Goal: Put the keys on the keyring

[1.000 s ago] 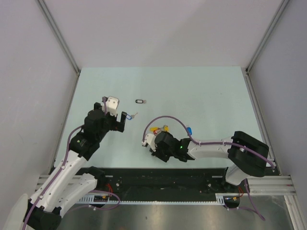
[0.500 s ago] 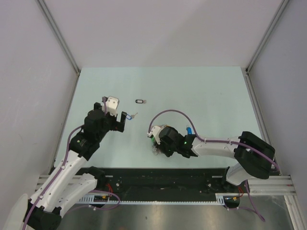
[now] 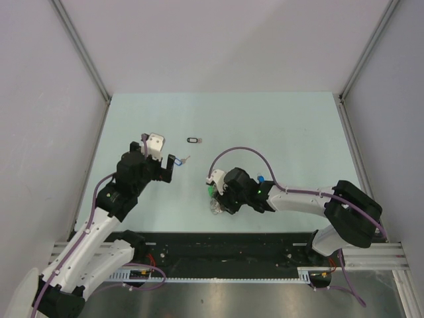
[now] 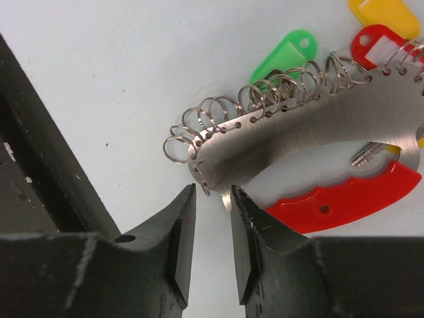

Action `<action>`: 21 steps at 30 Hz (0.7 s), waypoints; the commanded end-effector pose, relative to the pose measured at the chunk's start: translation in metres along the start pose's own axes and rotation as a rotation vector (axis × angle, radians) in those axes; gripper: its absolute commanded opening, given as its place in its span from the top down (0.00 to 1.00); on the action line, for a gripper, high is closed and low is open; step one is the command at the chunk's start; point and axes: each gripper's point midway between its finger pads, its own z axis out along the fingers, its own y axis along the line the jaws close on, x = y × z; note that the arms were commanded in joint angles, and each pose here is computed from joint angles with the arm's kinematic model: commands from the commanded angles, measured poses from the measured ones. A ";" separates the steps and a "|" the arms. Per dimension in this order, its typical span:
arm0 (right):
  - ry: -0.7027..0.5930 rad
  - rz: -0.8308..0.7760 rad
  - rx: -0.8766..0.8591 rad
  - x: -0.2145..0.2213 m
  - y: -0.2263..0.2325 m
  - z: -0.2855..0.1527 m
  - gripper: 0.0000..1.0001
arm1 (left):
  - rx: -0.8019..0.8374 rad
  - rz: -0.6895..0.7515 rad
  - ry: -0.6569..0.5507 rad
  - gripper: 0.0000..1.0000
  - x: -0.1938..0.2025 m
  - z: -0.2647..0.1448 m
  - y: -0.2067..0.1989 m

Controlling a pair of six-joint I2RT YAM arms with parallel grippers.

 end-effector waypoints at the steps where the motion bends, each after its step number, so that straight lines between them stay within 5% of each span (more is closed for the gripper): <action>1: -0.047 -0.036 -0.068 -0.020 0.008 0.000 0.69 | 0.009 -0.018 -0.026 0.00 -0.006 0.002 -0.001; 19: -0.002 -0.061 -0.069 -0.010 0.005 0.016 0.80 | 0.026 -0.015 -0.018 0.00 -0.004 0.003 -0.004; 21: -0.001 -0.064 -0.072 -0.010 0.006 0.016 0.89 | 0.029 -0.014 -0.015 0.00 -0.004 0.004 -0.005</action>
